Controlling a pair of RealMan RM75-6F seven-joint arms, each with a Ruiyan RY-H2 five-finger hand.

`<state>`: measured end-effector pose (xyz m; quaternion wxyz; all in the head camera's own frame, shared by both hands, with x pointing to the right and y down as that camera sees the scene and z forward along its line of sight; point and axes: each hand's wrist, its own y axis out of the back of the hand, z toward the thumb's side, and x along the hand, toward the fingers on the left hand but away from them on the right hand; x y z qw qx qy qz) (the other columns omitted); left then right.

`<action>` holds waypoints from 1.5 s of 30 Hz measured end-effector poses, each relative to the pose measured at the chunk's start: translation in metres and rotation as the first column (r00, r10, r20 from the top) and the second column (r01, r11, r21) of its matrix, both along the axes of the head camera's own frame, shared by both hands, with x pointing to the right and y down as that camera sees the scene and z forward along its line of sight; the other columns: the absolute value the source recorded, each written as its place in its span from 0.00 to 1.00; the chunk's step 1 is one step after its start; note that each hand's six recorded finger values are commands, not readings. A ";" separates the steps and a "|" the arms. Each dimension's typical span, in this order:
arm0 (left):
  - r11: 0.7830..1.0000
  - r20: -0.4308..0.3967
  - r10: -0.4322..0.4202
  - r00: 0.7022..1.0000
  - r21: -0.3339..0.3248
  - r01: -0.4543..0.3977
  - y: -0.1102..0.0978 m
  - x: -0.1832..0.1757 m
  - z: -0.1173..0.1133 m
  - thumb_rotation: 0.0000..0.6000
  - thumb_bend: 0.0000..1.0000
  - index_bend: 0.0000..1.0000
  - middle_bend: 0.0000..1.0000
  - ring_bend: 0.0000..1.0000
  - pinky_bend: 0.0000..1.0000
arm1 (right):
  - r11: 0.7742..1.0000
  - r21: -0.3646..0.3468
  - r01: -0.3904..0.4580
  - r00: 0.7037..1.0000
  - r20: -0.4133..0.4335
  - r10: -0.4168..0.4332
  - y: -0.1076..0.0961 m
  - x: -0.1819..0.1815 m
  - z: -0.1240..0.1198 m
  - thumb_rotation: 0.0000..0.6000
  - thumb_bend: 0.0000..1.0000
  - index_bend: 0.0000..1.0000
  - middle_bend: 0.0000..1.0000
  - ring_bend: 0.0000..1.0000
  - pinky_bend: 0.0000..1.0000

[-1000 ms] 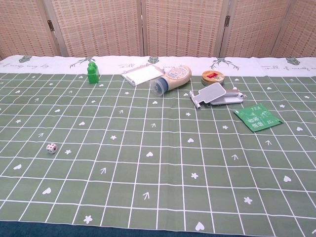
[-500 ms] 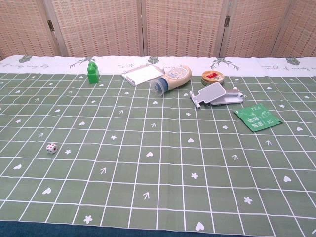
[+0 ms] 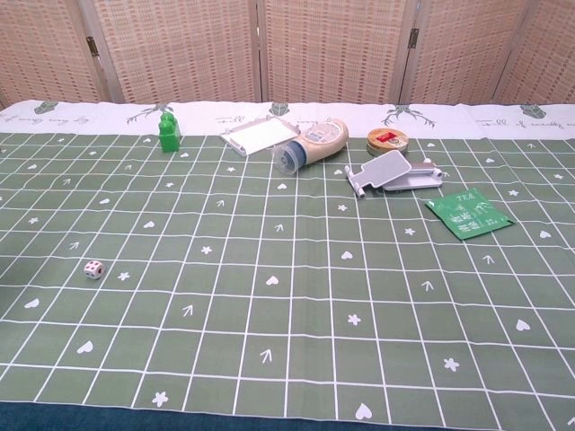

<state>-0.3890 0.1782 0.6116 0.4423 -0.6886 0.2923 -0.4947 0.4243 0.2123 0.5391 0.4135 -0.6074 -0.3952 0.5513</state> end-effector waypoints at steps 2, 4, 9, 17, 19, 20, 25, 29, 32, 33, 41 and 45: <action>0.999 -0.004 0.040 0.999 -0.023 -0.040 -0.003 0.008 0.008 1.00 0.22 0.42 0.68 0.57 0.81 | 1.000 0.000 0.000 1.000 -0.001 0.000 -0.001 0.000 0.000 1.00 0.24 0.00 0.12 0.09 0.13; 0.995 -0.006 0.091 0.996 -0.044 -0.091 -0.007 0.017 0.016 1.00 0.22 0.42 0.76 0.64 0.86 | 1.000 -0.002 -0.003 1.000 -0.003 0.003 -0.001 0.000 0.000 1.00 0.24 0.00 0.12 0.09 0.13; 0.978 0.002 0.185 0.983 -0.103 -0.183 -0.010 0.031 0.038 1.00 0.22 0.42 0.85 0.71 0.90 | 1.000 -0.001 -0.006 1.000 -0.006 0.006 -0.001 0.001 0.000 1.00 0.24 0.00 0.12 0.09 0.13; 0.958 0.016 0.235 0.972 -0.174 -0.228 -0.003 0.042 0.065 1.00 0.22 0.43 0.90 0.75 0.90 | 1.000 0.013 -0.012 1.000 -0.010 0.012 0.000 0.003 -0.002 1.00 0.24 0.00 0.12 0.09 0.13; 0.955 0.023 0.232 0.972 -0.193 -0.224 -0.002 0.042 0.071 1.00 0.22 0.43 0.90 0.75 0.90 | 1.000 0.015 -0.011 1.000 -0.008 0.011 0.000 0.003 -0.003 1.00 0.24 0.00 0.12 0.09 0.13; 0.954 0.026 0.232 0.972 -0.201 -0.222 -0.001 0.043 0.073 1.00 0.22 0.43 0.90 0.75 0.90 | 1.000 0.016 -0.010 1.000 -0.008 0.010 0.000 0.002 -0.003 1.00 0.24 0.00 0.12 0.09 0.13; 0.948 0.031 0.226 0.974 -0.235 -0.213 0.002 0.048 0.086 1.00 0.25 0.45 0.91 0.76 0.90 | 1.000 0.021 -0.013 1.000 -0.005 0.013 0.000 0.003 -0.003 1.00 0.24 0.00 0.12 0.09 0.13; 0.947 0.035 0.218 0.975 -0.248 -0.203 0.001 0.051 0.093 1.00 0.27 0.47 0.92 0.77 0.90 | 1.000 0.020 -0.014 1.000 -0.005 0.014 0.001 0.004 -0.003 1.00 0.24 0.00 0.12 0.09 0.13; 0.946 0.038 0.215 0.976 -0.257 -0.198 0.001 0.053 0.098 1.00 0.28 0.47 0.92 0.77 0.90 | 1.000 0.023 -0.017 1.000 -0.004 0.017 0.001 0.005 -0.004 1.00 0.24 0.00 0.12 0.09 0.13; 0.945 0.042 0.215 0.976 -0.261 -0.197 0.000 0.054 0.099 1.00 0.28 0.47 0.92 0.77 0.90 | 1.000 0.024 -0.018 1.000 -0.004 0.018 0.001 0.005 -0.004 1.00 0.24 0.00 0.12 0.09 0.13; 0.942 0.049 0.203 0.978 -0.281 -0.181 0.002 0.058 0.106 1.00 0.31 0.50 0.93 0.78 0.90 | 0.999 0.026 -0.029 1.000 -0.005 0.029 0.003 0.009 -0.005 1.00 0.24 0.00 0.12 0.09 0.13; 0.940 0.048 0.198 0.979 -0.291 -0.176 0.004 0.060 0.109 1.00 0.31 0.51 0.94 0.78 0.90 | 0.999 0.026 -0.031 0.999 -0.005 0.031 0.004 0.010 -0.005 1.00 0.24 0.00 0.12 0.09 0.13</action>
